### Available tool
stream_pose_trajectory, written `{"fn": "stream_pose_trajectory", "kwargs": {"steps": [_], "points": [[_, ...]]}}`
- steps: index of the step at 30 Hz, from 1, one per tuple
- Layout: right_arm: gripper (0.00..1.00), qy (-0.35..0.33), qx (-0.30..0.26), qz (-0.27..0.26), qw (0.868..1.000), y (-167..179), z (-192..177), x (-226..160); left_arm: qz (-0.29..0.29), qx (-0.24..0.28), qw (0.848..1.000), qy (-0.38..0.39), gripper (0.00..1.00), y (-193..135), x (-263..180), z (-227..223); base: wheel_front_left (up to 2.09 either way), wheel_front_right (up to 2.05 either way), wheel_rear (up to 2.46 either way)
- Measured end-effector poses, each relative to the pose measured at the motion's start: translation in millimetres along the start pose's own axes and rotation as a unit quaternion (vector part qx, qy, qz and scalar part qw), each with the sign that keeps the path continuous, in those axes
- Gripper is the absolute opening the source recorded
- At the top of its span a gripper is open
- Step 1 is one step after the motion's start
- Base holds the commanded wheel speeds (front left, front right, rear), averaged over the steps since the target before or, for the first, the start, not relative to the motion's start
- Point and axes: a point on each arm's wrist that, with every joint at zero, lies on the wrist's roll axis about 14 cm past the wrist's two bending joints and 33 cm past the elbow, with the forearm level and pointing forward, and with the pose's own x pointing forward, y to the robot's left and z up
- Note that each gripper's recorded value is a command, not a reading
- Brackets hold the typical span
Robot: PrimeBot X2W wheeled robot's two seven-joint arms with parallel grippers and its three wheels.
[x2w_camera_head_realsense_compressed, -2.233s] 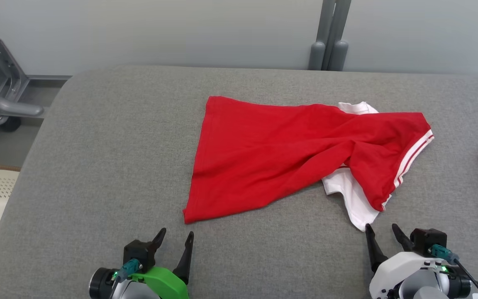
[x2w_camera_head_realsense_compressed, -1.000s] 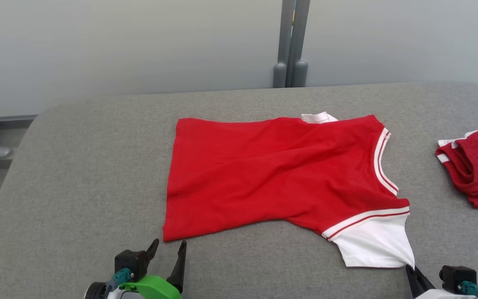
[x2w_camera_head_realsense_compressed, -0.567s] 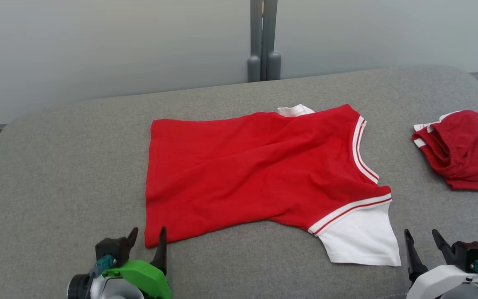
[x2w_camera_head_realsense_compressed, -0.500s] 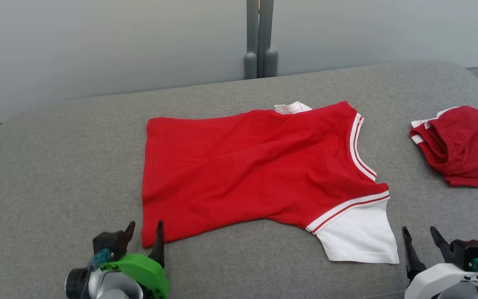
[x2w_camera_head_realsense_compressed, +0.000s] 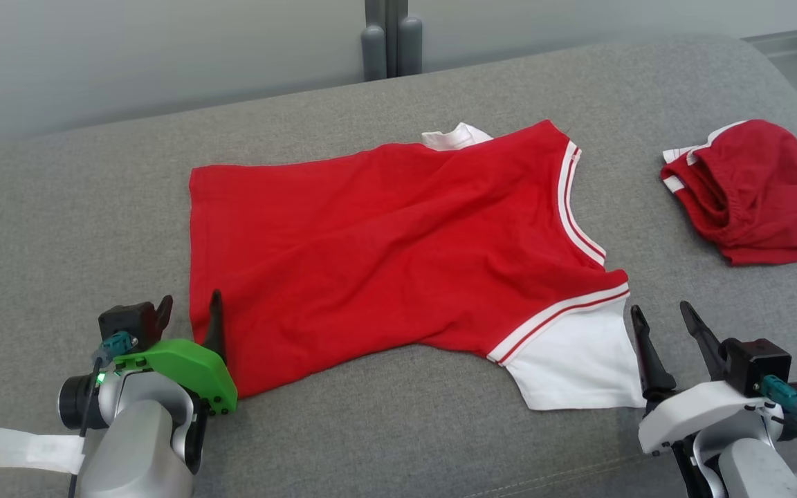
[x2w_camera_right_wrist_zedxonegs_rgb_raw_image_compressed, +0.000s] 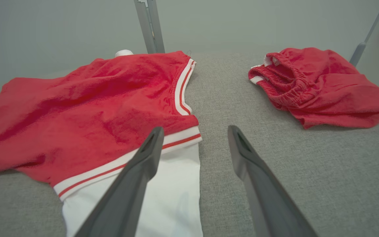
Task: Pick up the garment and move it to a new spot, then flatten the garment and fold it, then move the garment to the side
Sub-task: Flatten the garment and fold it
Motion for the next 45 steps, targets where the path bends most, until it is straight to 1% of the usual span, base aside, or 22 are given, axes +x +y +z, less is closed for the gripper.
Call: {"fn": "stream_pose_trajectory", "kwargs": {"steps": [1, 3, 7, 12, 13, 15, 19, 23, 28, 33, 34, 39, 40, 41, 45], "points": [[1.00, -0.009, 0.000, 0.000, 1.000, 0, 6, 4, 0.002, -0.001, 1.000, 0.019, 1.00, 2, 5, -10, 0.00, 0.00, 0.00], [1.00, -0.013, 0.000, -0.001, 1.000, 0, 8, 8, 0.005, 0.000, 0.999, 0.033, 1.00, 5, 11, -17, 0.00, 0.00, 0.00], [1.00, -0.015, 0.001, -0.006, 1.000, -2, 9, 12, 0.014, -0.003, 0.999, 0.049, 1.00, 10, 22, -27, 0.00, 0.00, 0.00], [1.00, -0.013, 0.001, -0.017, 1.000, -9, 7, 15, 0.015, 0.006, 0.998, 0.066, 1.00, 10, 31, -40, 0.00, 0.00, 0.00], [1.00, -0.010, 0.001, -0.023, 1.000, -13, 5, 14, 0.016, 0.005, 0.997, 0.074, 0.79, 10, 33, -46, 0.00, 0.00, 0.00], [1.00, -0.006, 0.001, -0.028, 1.000, -16, 3, 14, 0.015, 0.005, 0.997, 0.074, 0.00, 9, 39, -45, 0.00, 0.00, 0.00], [1.00, -0.002, 0.000, -0.035, 0.999, -21, 0, 15, 0.008, 0.019, 0.998, 0.053, 0.00, 7, 52, -32, 0.00, 0.00, 0.00], [1.00, 0.003, 0.000, -0.038, 0.999, -22, -4, 18, 0.010, 0.023, 0.998, 0.057, 0.00, 12, 57, -36, 0.00, 0.00, 0.00], [1.00, 0.005, -0.002, -0.037, 0.999, -22, -6, 28, 0.016, 0.040, 0.999, 0.014, 0.00, 19, 86, -3, 0.00, 0.00, 0.00], [1.00, 0.011, -0.005, -0.037, 0.999, -23, -10, 35, 0.017, 0.058, 0.998, 0.003, 0.00, 24, 104, 7, 0.00, 0.00, 0.00], [1.00, 0.014, -0.006, -0.039, 0.999, -25, -13, 37, 0.019, 0.063, 0.998, -0.004, 0.00, 27, 114, 13, 0.00, 0.00, 0.00], [1.00, 0.022, -0.008, -0.049, 0.999, -31, -18, 36, 0.024, 0.070, 0.997, -0.008, 0.00, 28, 125, 14, 0.00, 0.00, 0.00], [1.00, 0.024, -0.009, -0.051, 0.998, -32, -18, 35, 0.023, 0.072, 0.997, -0.009, 0.23, 27, 127, 15, 0.00, 0.00, 0.00], [1.00, 0.025, -0.009, -0.053, 0.998, -34, -19, 35, 0.021, 0.073, 0.997, -0.006, 1.00, 26, 128, 13, 0.00, 0.00, 0.00], [1.00, 0.018, -0.009, -0.060, 0.998, -38, -14, 33, 0.022, 0.060, 0.998, -0.004, 1.00, 22, 126, 12, 0.00, 0.00, 0.00]]}}
